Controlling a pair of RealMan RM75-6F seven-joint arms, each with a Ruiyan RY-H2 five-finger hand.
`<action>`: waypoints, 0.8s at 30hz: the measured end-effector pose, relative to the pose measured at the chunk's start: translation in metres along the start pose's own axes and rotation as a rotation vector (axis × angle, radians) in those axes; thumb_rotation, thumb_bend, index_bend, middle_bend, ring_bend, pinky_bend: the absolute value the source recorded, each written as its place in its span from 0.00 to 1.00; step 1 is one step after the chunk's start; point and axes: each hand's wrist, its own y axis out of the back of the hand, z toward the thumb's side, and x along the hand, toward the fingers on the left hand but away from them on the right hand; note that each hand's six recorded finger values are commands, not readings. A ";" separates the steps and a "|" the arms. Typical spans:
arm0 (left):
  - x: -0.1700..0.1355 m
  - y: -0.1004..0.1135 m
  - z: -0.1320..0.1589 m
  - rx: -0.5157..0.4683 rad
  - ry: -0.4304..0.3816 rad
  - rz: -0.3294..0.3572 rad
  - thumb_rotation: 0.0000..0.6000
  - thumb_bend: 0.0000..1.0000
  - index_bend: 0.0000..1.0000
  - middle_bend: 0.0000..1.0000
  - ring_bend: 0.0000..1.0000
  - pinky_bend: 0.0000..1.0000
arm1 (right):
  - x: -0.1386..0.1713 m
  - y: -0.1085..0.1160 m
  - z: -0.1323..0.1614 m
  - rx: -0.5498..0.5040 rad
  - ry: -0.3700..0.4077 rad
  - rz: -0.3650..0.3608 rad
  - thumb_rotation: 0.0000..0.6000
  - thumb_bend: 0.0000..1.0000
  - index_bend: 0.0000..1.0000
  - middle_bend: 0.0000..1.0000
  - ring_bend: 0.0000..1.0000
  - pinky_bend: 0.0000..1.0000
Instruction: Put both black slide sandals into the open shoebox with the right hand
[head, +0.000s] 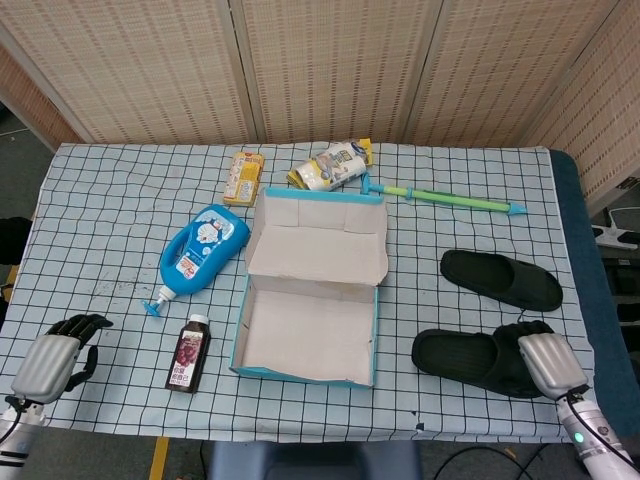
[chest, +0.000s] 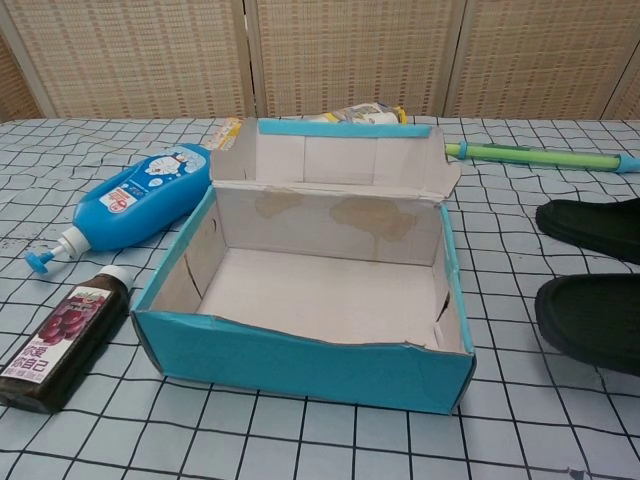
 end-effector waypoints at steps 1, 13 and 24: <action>0.000 0.001 0.000 -0.002 0.001 0.002 1.00 0.67 0.27 0.23 0.19 0.30 | 0.003 0.006 0.002 0.005 -0.003 -0.013 1.00 0.00 0.40 0.42 0.25 0.22; 0.000 0.005 -0.003 -0.007 0.015 0.021 1.00 0.67 0.27 0.23 0.19 0.30 | 0.014 0.069 0.050 -0.024 0.075 -0.076 1.00 0.00 0.40 0.42 0.25 0.22; 0.001 0.002 0.000 0.010 0.008 0.006 1.00 0.67 0.27 0.24 0.19 0.30 | -0.021 0.095 0.161 -0.040 0.379 -0.039 1.00 0.00 0.40 0.42 0.25 0.22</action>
